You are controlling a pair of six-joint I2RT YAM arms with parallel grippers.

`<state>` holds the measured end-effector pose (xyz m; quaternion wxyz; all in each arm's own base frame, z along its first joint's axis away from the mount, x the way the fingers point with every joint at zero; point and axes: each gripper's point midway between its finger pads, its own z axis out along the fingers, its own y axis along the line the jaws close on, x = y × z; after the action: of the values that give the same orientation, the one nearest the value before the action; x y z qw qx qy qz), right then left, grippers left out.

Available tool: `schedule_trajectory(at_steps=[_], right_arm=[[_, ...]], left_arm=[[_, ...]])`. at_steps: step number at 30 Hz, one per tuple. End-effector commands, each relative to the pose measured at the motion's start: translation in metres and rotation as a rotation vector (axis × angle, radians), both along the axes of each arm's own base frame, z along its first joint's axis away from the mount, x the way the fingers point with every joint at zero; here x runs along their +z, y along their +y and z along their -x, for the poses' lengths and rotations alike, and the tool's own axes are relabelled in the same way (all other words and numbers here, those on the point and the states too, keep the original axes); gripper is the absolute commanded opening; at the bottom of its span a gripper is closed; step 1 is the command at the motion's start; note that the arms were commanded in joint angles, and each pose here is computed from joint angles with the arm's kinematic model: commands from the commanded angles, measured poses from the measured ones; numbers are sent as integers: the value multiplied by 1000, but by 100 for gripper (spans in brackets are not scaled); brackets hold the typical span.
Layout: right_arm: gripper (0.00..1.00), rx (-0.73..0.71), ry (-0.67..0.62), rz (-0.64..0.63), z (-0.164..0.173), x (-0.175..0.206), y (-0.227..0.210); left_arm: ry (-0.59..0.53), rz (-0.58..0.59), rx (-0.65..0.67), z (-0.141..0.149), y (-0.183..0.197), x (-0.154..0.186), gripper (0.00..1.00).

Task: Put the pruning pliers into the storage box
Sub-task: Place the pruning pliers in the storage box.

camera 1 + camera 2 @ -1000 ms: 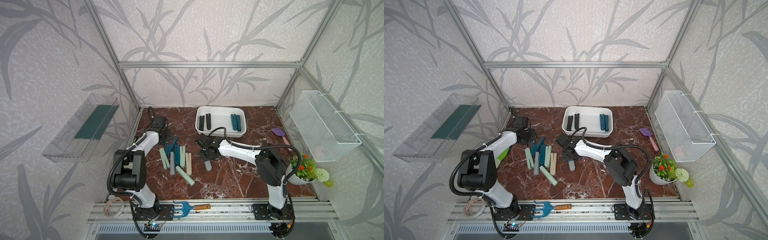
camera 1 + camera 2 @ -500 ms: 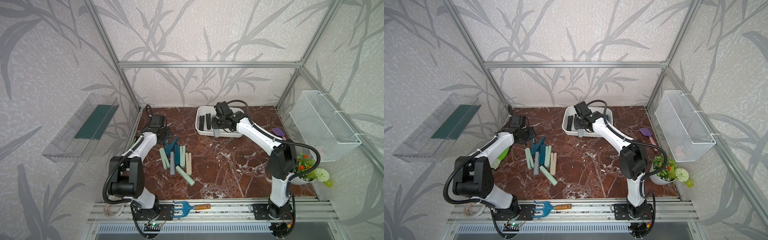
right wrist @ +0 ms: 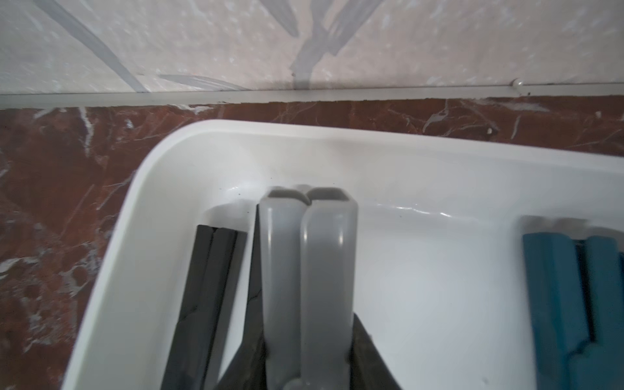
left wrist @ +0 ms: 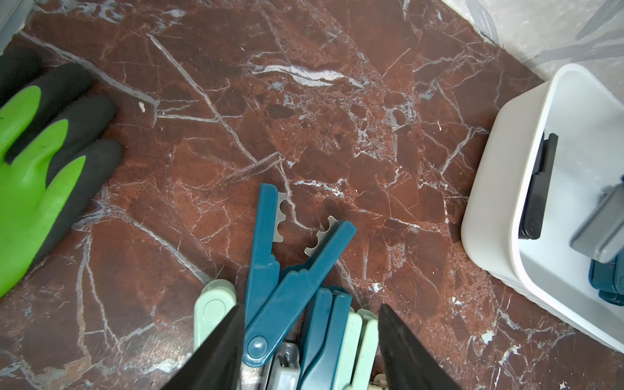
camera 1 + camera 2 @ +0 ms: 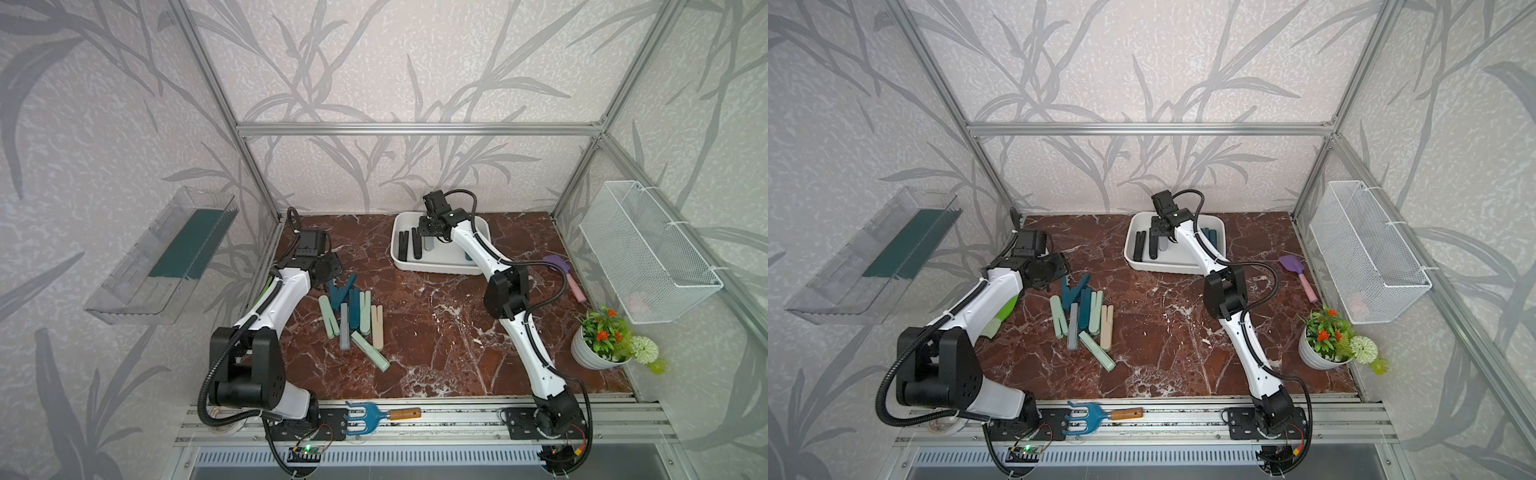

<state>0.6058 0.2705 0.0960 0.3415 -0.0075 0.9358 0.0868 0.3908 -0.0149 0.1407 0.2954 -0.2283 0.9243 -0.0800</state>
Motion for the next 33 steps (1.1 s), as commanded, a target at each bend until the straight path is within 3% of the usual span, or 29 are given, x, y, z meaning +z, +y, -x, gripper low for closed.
schedule_trajectory(at_steps=[1, 10, 19, 33], right_arm=[[35, -53, 5, -36, -10, -3, -13], [36, -81, 77, -40, -8, -51, -19], [44, -103, 147, -59, 0, -78, -20], [51, -117, 157, -33, 1, -84, -24]], left_arm=[[11, -16, -10, 7, 2, 6, 63], [15, -23, -15, 7, 2, 8, 63], [30, -40, -17, 9, 4, 5, 63], [33, -42, -26, 8, 4, 3, 63]])
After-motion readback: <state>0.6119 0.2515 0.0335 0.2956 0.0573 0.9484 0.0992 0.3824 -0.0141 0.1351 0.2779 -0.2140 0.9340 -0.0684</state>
